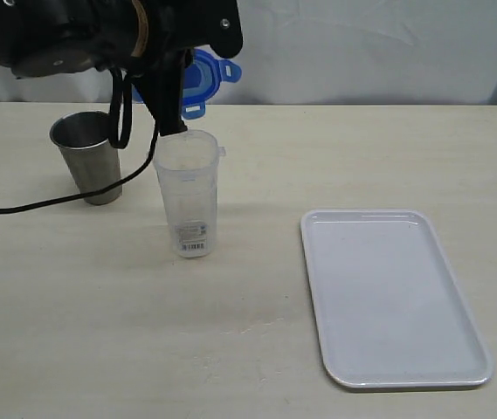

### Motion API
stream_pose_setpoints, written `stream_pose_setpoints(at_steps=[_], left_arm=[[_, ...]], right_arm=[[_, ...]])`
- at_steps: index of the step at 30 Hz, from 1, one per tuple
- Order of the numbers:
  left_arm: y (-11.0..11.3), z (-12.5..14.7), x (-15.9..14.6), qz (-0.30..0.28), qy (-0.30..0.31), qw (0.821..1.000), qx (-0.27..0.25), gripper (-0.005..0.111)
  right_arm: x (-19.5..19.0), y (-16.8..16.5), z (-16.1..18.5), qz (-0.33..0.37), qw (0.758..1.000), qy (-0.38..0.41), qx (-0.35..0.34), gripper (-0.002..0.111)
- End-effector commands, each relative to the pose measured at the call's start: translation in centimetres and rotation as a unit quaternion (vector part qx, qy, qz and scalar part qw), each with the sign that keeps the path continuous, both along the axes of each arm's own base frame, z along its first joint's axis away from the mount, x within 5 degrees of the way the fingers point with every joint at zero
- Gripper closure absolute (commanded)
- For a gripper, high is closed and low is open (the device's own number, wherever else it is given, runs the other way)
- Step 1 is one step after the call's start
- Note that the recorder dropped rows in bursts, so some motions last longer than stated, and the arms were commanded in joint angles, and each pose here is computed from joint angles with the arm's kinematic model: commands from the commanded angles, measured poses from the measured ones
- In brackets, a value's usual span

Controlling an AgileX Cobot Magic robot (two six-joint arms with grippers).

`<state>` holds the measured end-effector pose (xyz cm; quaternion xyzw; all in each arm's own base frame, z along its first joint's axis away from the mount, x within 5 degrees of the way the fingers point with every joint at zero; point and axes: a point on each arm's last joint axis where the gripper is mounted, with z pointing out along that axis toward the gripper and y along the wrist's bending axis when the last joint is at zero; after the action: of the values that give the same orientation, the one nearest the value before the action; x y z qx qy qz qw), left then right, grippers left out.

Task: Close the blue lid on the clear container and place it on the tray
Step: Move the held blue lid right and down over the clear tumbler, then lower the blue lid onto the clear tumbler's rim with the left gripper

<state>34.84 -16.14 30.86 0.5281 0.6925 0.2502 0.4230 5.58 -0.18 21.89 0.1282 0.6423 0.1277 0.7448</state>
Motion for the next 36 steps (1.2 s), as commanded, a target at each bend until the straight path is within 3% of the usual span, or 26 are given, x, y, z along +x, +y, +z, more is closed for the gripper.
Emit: stream_pose_setpoints(at_steps=[1,13,22,36], left_arm=[[-0.4,-1.4,0.4,0.004,0.018,1.000,0.006,0.107],[-0.5,-1.6,0.1,0.017,0.034,0.999,0.003,0.107],[-1.7,-1.7,-0.7,0.005,0.043,0.999,0.000,0.107],[-1.4,-1.6,-0.8,0.011,0.046,0.999,0.016,0.107]], right_arm=[[0.0,0.0,-0.1,-0.002,1.000,0.002,-0.006,0.104],[0.0,0.0,-0.1,-0.002,1.000,0.002,-0.006,0.104],[0.0,0.0,-0.1,-0.001,1.000,0.003,-0.006,0.104],[0.0,0.0,-0.1,-0.001,1.000,0.004,-0.006,0.104]])
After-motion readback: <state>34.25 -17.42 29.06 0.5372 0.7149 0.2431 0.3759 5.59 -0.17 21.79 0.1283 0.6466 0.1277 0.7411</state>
